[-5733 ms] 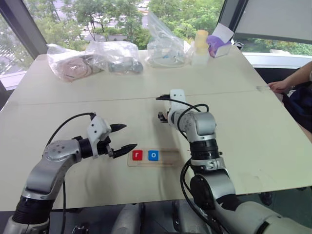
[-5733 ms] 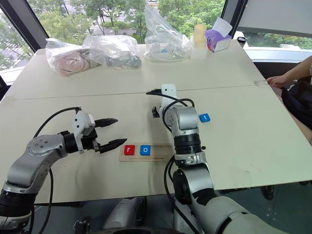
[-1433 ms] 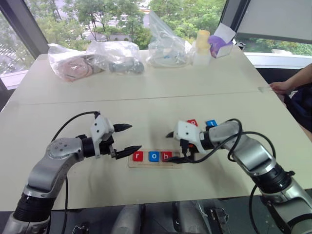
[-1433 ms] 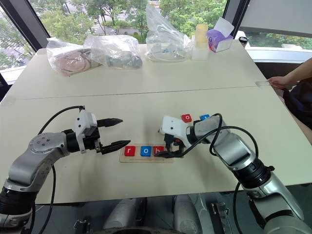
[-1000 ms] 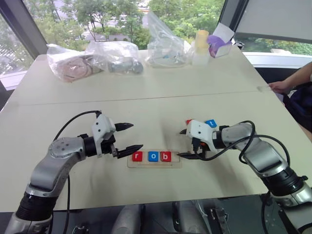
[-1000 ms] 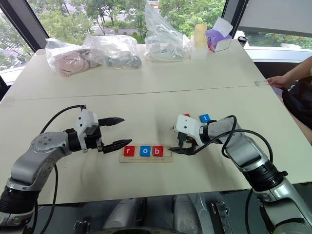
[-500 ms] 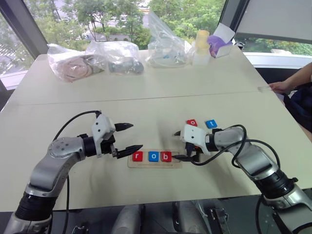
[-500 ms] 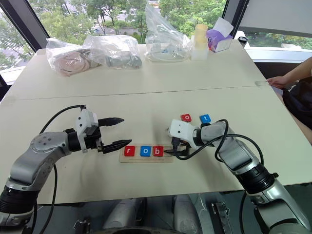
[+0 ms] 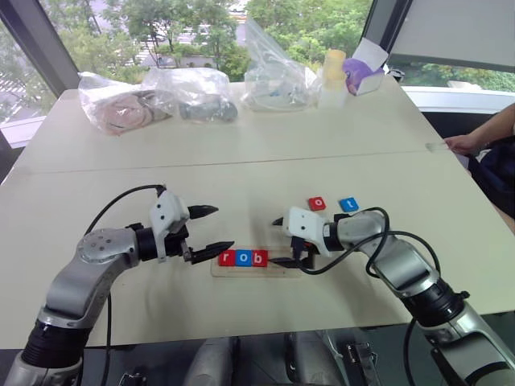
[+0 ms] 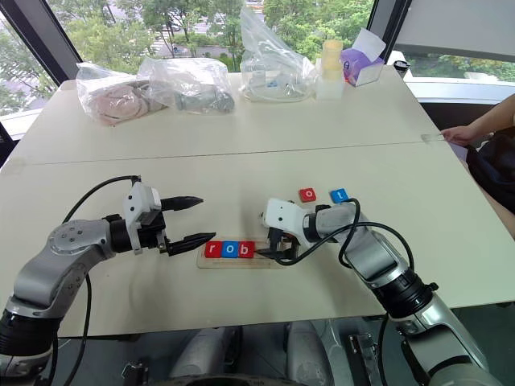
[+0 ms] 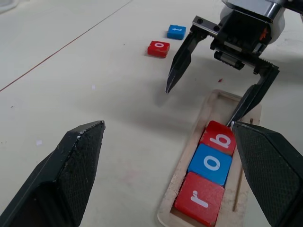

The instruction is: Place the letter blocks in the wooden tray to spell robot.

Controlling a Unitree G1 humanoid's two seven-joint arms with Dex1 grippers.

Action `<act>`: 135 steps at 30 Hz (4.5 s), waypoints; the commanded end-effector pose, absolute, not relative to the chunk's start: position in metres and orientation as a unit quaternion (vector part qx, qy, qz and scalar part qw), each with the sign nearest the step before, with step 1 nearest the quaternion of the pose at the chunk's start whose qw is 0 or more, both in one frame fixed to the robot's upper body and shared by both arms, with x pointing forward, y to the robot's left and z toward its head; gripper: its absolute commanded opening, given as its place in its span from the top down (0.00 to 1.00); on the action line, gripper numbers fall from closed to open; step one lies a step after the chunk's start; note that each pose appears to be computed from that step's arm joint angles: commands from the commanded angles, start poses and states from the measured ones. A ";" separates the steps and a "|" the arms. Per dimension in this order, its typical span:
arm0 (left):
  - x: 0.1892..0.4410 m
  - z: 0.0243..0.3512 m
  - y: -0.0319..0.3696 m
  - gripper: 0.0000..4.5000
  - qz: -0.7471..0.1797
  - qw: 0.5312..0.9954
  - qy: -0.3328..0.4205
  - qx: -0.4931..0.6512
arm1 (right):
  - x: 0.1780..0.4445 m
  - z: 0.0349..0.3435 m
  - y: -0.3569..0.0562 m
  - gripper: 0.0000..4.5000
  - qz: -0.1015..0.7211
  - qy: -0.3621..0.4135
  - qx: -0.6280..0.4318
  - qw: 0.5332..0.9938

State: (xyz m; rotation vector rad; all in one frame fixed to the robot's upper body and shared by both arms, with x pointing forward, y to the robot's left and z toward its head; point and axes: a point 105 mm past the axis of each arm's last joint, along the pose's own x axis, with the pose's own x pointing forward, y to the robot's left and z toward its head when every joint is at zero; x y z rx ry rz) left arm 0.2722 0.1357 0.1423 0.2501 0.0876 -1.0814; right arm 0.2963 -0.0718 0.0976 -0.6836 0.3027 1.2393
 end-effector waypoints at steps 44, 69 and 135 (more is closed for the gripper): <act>0.279 0.152 0.131 0.00 -0.508 0.852 0.009 0.122 | 0.368 0.132 -0.147 0.00 0.185 0.230 -0.163 0.942; 0.280 0.150 0.130 0.00 -0.501 0.857 0.003 0.119 | 0.310 0.099 -0.146 0.74 0.150 0.343 -0.021 0.927; 0.260 0.163 0.139 0.00 -0.568 0.813 0.009 0.129 | 0.279 0.130 -0.080 0.74 0.603 0.126 -0.292 0.731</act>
